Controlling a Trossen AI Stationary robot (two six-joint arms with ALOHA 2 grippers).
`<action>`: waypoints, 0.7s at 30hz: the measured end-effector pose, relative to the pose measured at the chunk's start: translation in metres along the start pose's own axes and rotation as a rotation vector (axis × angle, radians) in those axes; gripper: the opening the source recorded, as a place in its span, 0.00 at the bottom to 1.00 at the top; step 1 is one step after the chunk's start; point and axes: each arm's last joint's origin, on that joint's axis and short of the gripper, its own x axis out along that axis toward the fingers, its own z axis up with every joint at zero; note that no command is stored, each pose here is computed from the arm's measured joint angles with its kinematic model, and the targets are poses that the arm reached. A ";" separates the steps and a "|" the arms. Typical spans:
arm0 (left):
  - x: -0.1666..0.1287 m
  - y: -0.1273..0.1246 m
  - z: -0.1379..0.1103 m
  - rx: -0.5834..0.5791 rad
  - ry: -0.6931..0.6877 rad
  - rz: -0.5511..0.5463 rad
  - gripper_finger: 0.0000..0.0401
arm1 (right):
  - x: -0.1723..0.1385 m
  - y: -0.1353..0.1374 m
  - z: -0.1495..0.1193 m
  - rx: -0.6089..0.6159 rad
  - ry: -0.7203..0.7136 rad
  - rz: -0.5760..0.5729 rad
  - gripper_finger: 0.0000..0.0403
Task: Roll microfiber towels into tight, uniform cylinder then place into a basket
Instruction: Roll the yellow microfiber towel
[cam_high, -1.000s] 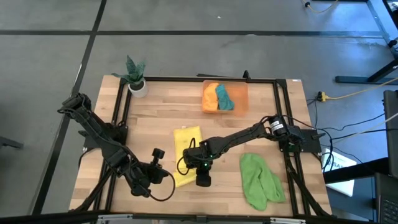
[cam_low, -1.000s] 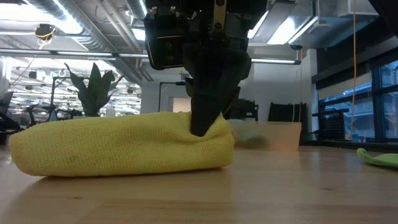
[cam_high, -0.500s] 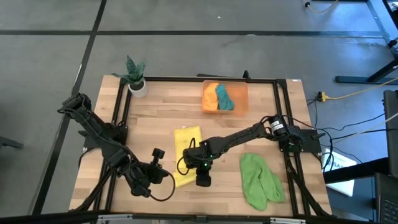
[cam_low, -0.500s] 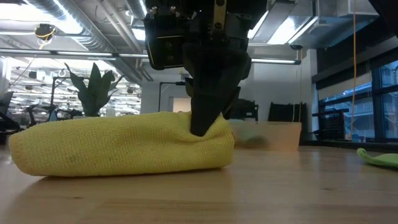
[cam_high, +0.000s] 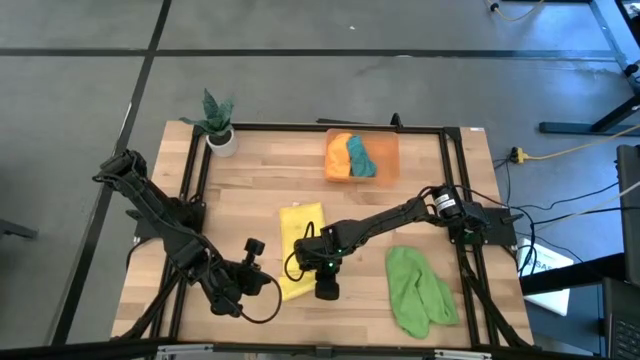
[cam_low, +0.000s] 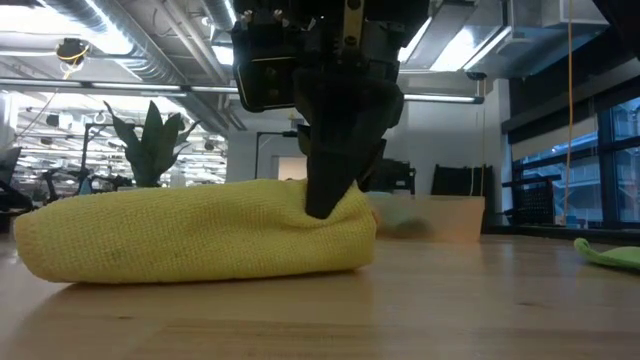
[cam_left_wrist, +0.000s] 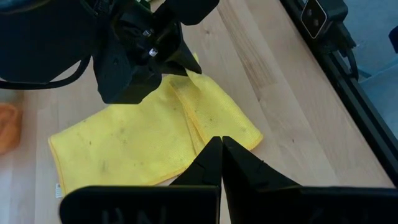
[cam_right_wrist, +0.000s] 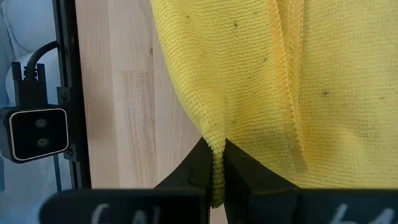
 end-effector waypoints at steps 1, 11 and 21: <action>0.000 0.000 0.000 0.000 0.000 0.000 0.00 | 0.000 0.000 0.000 -0.001 -0.001 0.000 0.06; 0.000 0.000 0.000 0.000 0.000 0.000 0.00 | 0.000 -0.001 0.001 -0.044 -0.019 -0.047 0.06; 0.000 0.000 0.000 0.000 0.000 0.000 0.00 | 0.000 -0.001 0.002 -0.074 -0.033 -0.043 0.06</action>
